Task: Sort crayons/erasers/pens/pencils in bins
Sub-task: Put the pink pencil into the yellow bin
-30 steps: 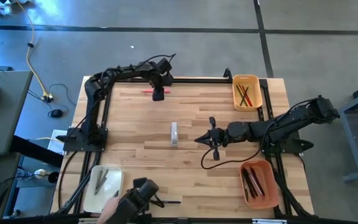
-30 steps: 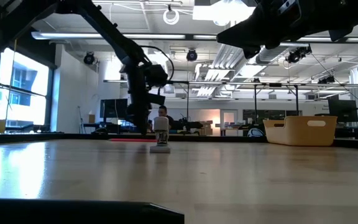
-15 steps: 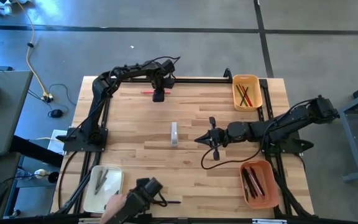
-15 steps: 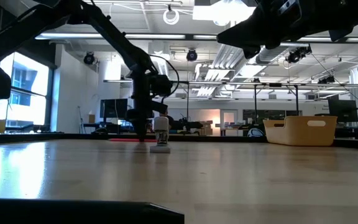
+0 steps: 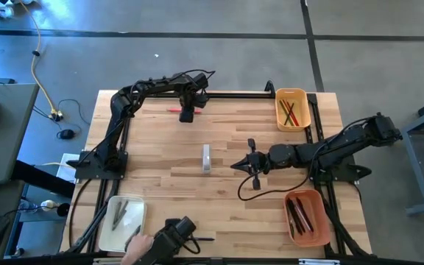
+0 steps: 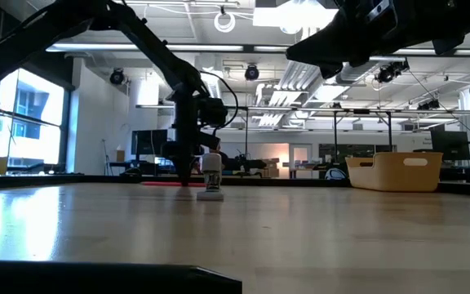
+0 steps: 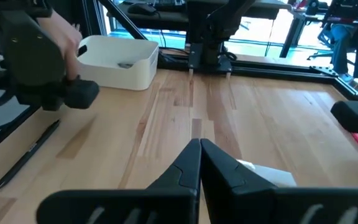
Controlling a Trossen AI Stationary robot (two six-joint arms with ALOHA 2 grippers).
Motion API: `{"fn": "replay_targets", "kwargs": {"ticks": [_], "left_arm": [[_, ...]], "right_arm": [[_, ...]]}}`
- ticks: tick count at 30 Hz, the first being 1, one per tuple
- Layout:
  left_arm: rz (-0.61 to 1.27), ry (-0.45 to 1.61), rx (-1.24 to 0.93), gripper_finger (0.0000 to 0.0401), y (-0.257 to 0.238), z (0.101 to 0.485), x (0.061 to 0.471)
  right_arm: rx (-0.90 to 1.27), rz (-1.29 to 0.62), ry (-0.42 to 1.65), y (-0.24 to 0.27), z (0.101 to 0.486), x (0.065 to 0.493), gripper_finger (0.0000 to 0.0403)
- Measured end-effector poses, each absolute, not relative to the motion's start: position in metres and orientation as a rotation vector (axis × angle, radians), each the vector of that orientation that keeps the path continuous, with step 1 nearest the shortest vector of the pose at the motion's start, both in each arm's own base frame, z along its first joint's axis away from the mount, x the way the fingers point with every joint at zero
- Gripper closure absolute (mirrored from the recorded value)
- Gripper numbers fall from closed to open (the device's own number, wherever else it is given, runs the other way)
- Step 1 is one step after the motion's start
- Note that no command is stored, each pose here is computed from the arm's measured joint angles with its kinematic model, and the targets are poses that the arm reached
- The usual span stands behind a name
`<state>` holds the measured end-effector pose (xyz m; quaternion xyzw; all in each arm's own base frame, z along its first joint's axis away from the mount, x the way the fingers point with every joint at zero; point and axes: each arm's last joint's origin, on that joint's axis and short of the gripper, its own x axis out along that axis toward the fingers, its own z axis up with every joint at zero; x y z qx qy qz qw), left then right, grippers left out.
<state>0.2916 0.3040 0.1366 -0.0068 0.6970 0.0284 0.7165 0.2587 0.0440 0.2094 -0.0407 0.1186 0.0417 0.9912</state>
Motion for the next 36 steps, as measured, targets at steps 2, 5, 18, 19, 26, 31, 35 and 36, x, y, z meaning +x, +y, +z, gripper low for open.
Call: {"fn": "replay_targets", "kwargs": {"ticks": [2, 5, 18, 19, 26, 31, 35, 36], "left_arm": [[0.049, 1.552, -0.009, 0.0395, 0.301, 0.136, 0.294], [0.027, 1.561, -0.013, 0.0396, 0.296, 0.136, 0.296], [-0.153, 1.416, -0.148, 0.0401, 0.277, 0.147, 0.303], [-0.159, 1.416, -0.143, 0.0401, 0.275, 0.147, 0.304], [-0.214, 1.389, -0.118, 0.0399, 0.262, 0.147, 0.317], [-0.222, 1.392, -0.099, 0.0399, 0.258, 0.147, 0.321], [-0.235, 1.386, -0.092, 0.0400, 0.254, 0.148, 0.324], [-0.236, 1.384, -0.091, 0.0400, 0.254, 0.148, 0.324]], "right_arm": [[-0.079, 0.083, 0.246, 0.044, 0.209, 0.259, 0.0403], [-0.071, 0.025, 0.275, 0.042, 0.206, 0.258, 0.0403], [0.144, -0.140, 0.261, -0.025, 0.157, 0.292, 0.0403], [0.172, -0.148, 0.257, -0.030, 0.151, 0.294, 0.0403], [0.294, -0.222, 0.340, -0.059, 0.116, 0.311, 0.0358], [0.298, -0.244, 0.381, -0.071, 0.105, 0.333, 0.0285], [0.268, -0.285, 0.431, -0.083, 0.099, 0.347, 0.0244], [0.258, -0.295, 0.449, -0.087, 0.097, 0.350, 0.0239]]}}
